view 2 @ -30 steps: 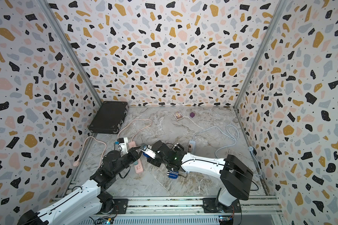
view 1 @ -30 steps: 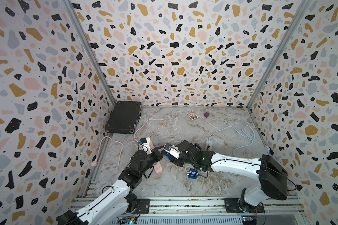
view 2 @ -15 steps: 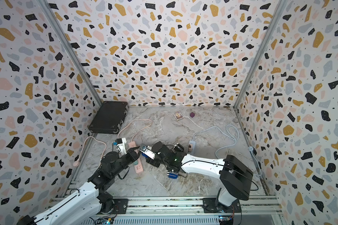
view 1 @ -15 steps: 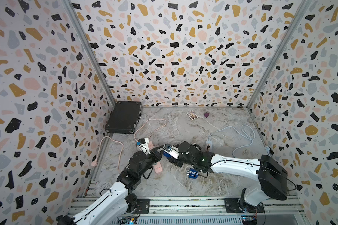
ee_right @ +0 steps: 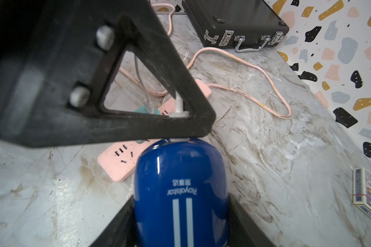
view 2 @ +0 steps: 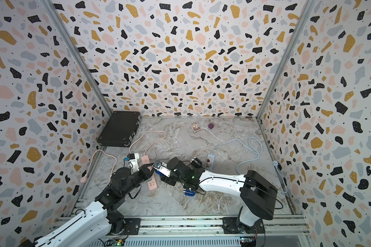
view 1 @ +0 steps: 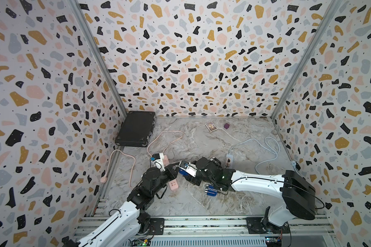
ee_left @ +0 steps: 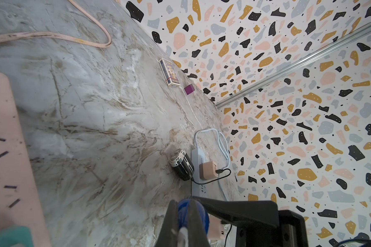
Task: Unplug the electric shaver
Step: Remove the charging cable from the electric shaver, then place the electric shaver at the center of the board, then place the charging cable at the center of the board.
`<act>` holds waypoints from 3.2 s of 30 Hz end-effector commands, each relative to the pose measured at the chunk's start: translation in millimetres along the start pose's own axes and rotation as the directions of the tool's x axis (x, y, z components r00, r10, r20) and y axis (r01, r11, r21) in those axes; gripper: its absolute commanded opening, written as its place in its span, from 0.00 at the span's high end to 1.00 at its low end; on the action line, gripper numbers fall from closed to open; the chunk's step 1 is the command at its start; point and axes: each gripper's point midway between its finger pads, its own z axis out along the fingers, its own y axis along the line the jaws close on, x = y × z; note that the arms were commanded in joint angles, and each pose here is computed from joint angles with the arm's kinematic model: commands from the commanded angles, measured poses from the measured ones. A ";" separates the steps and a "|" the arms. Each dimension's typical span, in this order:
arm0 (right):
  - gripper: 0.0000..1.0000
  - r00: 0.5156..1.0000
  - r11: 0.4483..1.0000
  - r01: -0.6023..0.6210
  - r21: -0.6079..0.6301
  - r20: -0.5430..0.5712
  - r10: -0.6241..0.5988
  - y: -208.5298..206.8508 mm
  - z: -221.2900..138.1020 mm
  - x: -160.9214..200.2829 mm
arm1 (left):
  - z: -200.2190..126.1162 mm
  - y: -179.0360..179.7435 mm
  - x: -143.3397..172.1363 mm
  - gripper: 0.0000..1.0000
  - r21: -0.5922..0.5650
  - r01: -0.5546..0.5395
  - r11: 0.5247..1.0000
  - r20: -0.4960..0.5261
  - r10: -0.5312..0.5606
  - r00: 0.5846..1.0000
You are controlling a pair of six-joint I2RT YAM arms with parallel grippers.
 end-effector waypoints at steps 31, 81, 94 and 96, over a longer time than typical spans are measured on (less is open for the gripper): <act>0.82 0.944 0.996 0.020 0.090 -0.330 0.011 -4.9 10.5 113.0 | -24.4 -36.8 -52.1 1.00 0.017 -0.084 0.996 0.182 0.080 0.980; 0.83 0.901 0.996 0.009 0.090 -0.433 0.030 -1.9 -10.8 143.2 | -37.8 -58.5 -70.9 1.00 0.026 -0.169 0.985 0.195 0.161 0.968; 0.79 0.929 0.998 -0.027 0.056 -0.366 0.046 -35.8 18.6 87.5 | -26.4 -29.2 -42.0 1.00 0.012 -0.128 0.992 0.113 0.125 0.986; 0.78 0.926 0.998 -0.034 0.052 -0.374 0.051 -40.7 26.8 87.4 | -26.4 -27.0 -40.5 1.00 0.012 -0.128 0.992 0.112 0.125 0.986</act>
